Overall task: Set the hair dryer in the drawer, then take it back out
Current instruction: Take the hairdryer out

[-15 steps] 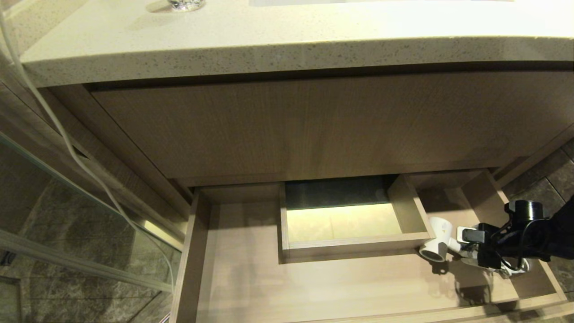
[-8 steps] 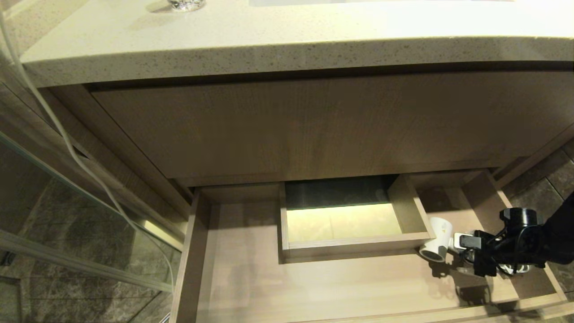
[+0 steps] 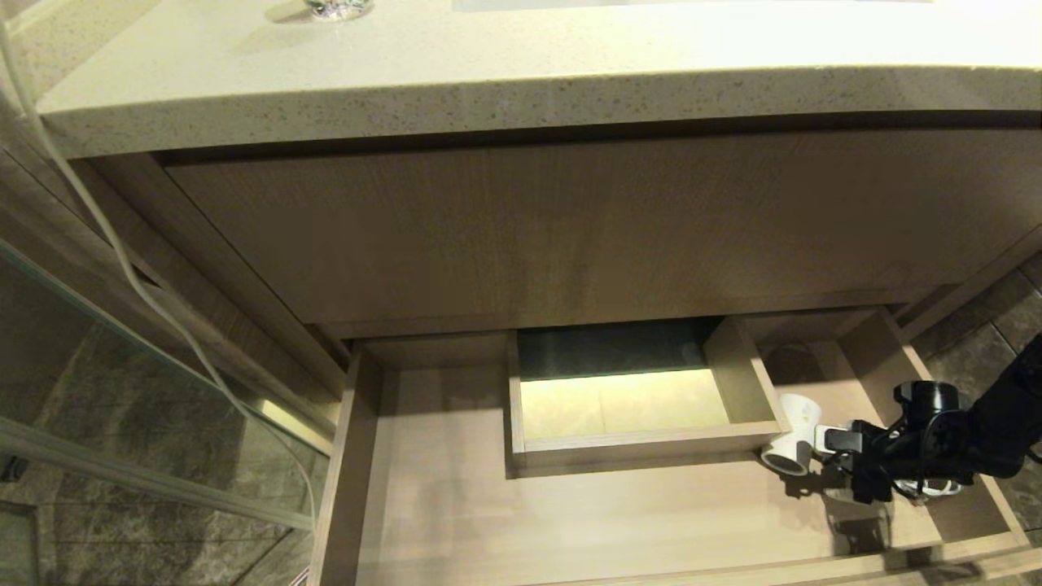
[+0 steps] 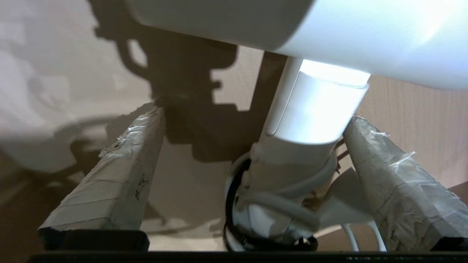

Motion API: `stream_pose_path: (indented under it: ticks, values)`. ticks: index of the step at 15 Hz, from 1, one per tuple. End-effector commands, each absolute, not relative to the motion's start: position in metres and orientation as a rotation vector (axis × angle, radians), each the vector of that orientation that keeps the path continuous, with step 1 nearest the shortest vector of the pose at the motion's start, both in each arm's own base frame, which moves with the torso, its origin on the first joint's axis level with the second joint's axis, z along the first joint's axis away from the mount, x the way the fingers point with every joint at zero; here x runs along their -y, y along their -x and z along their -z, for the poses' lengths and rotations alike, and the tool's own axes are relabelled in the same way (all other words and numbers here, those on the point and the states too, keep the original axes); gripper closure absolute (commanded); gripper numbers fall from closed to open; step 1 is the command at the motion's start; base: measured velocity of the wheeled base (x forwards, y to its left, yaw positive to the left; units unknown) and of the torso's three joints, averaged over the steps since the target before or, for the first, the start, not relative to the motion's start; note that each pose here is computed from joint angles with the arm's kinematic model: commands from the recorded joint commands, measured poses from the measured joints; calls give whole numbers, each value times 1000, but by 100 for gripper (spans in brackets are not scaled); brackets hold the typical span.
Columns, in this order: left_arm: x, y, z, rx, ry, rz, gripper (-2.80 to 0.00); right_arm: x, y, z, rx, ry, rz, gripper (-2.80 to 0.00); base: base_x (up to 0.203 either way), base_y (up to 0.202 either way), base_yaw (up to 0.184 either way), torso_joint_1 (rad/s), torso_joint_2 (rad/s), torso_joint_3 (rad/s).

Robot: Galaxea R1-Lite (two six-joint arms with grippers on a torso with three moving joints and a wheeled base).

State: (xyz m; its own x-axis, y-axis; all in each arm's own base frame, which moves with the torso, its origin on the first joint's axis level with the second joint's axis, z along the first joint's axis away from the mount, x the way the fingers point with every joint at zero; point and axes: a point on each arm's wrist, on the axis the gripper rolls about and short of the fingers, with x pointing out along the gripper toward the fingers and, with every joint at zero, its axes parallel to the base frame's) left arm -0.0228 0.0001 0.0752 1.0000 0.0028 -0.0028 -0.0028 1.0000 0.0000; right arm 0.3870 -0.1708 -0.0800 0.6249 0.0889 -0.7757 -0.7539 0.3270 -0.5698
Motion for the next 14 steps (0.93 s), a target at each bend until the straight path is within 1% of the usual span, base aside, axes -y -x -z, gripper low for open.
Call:
stream_pose_path:
  ticks: [1,8,14]
  values:
    - [0,23,-75,-2,0,-3,0,172,-392,90,-714,1116,-624,-280,0,0,0,0,0,0]
    - [0,23,-75,-2,0,-3,0,167,-404,105,-677,1060,-626,-280,0,0,0,0,0,0]
    - [0,23,-75,-2,0,-3,0,167,-406,103,-660,1061,-629,-280,0,0,0,0,0,0]
